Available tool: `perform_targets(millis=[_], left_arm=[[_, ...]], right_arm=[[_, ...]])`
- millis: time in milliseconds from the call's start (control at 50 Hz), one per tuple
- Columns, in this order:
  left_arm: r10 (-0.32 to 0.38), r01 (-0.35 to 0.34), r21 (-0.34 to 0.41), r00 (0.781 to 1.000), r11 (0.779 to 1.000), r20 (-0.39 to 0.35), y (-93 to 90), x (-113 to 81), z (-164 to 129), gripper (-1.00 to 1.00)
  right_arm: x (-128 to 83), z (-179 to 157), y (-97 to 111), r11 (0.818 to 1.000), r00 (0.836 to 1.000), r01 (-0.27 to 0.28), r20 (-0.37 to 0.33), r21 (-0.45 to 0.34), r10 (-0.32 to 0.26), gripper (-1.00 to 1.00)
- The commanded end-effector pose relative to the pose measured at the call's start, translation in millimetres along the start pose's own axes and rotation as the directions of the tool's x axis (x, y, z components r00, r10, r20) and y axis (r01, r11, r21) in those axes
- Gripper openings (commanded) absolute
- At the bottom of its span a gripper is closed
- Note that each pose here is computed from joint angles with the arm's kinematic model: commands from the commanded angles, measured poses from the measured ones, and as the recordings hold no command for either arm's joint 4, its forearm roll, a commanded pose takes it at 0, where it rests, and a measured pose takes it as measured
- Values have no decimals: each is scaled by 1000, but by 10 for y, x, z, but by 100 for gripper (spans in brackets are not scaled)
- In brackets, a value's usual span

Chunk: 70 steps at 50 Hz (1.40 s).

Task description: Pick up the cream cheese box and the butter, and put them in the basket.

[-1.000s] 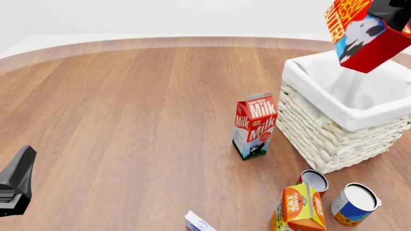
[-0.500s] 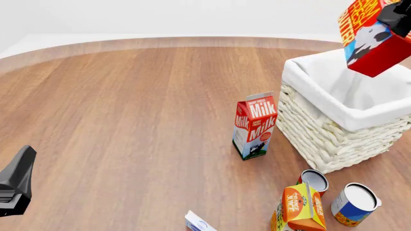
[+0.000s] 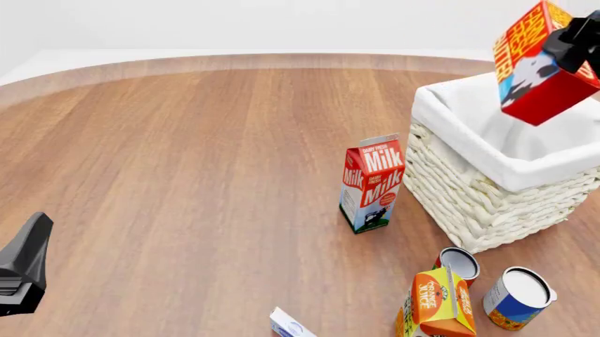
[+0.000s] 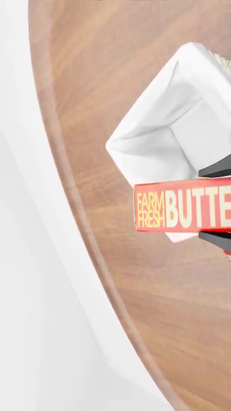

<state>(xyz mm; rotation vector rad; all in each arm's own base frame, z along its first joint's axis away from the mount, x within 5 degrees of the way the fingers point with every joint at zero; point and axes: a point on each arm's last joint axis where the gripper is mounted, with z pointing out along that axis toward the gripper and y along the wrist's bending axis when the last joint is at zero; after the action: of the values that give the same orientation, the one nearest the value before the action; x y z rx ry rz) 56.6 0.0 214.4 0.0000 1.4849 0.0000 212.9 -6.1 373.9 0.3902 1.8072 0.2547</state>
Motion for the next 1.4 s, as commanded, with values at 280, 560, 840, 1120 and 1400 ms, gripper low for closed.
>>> perform_targets(millis=[280,560,840,1120,1400], left_arm=[[0,0,0,1000,1000,0,0,0,0,100],[0,0,0,1000,1000,0,0,0,0,100],[0,0,0,1000,1000,0,0,0,0,100],[0,0,0,1000,1000,0,0,0,0,100],[0,0,0,1000,1000,0,0,0,0,100]], right_arm=[[85,93,-95,999,999,-49,24,14,48,-100],[175,173,-169,998,998,-62,21,30,61,-100],[219,229,-209,997,998,-66,19,40,65,-100],[255,274,-259,996,998,-65,13,57,64,-100],[268,279,-261,996,998,-65,14,55,64,-100]])
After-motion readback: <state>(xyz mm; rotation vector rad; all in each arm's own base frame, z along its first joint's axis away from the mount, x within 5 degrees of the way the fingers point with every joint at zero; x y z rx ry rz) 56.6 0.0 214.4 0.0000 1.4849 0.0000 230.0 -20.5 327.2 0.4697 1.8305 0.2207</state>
